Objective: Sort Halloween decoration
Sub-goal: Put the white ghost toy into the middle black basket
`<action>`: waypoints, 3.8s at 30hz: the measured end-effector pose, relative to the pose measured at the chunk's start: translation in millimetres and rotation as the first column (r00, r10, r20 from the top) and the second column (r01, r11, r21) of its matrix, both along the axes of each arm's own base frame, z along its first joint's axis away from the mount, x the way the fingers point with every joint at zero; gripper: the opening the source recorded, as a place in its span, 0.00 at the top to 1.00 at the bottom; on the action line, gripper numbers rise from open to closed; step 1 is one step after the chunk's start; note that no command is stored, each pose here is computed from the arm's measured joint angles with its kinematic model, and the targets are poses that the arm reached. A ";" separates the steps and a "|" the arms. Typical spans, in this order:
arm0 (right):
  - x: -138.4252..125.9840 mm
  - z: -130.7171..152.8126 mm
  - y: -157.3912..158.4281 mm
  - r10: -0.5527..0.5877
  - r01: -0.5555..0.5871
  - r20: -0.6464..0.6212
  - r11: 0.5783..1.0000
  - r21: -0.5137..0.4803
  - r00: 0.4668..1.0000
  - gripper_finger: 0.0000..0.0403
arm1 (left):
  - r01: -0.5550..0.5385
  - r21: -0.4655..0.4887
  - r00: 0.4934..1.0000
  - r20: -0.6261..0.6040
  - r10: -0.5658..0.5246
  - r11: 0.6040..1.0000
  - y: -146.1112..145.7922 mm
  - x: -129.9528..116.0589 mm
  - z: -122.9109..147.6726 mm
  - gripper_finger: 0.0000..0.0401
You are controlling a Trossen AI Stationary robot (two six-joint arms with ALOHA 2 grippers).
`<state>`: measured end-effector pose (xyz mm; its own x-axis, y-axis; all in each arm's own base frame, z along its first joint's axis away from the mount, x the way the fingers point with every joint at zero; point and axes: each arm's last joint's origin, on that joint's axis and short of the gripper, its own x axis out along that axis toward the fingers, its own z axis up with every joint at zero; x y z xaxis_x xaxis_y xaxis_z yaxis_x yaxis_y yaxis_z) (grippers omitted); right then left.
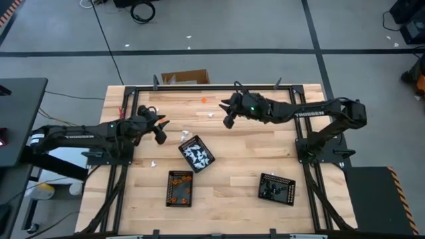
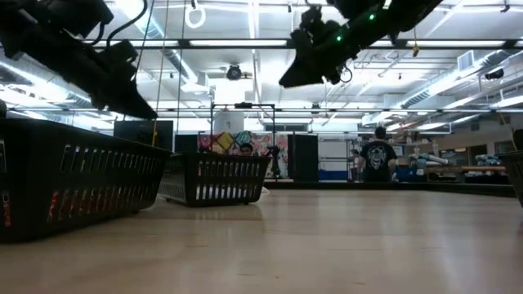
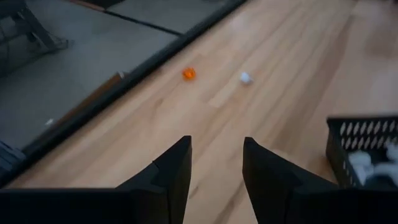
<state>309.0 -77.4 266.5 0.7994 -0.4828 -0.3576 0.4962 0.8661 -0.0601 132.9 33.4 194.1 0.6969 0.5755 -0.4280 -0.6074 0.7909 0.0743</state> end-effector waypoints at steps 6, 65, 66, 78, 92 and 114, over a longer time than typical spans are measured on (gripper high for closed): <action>-13.8 -23.6 -34.9 -0.062 0.115 -0.237 0.970 0.213 0.970 0.75 | 0.032 0.020 0.999 0.014 -0.032 0.999 -3.2 -1.0 -0.9 0.64; 125.7 -81.1 -122.2 0.182 0.164 -0.688 0.900 0.405 0.702 0.52 | 0.036 0.018 0.999 -0.032 -0.036 0.999 -3.4 -2.3 -4.7 0.64; 122.5 -79.6 -126.0 0.160 0.198 -0.690 0.891 0.409 0.706 0.51 | 0.036 0.018 0.999 -0.032 -0.035 0.999 -3.4 -2.3 -4.7 0.64; 107.7 -86.7 -152.1 0.126 0.350 -0.650 0.758 0.551 0.750 0.42 | 0.034 0.023 0.999 0.012 -0.035 0.999 -3.2 -0.4 -1.1 0.64; 127.2 -117.3 -159.0 0.202 0.456 -0.743 0.678 0.576 0.638 0.43 | 0.058 0.022 0.997 0.046 -0.059 0.998 -3.6 1.4 2.0 0.64; 134.1 -113.6 -152.1 0.203 0.357 -0.742 0.776 0.520 0.639 0.63 | 0.096 0.025 0.995 0.029 -0.097 0.995 -5.0 1.7 1.3 0.64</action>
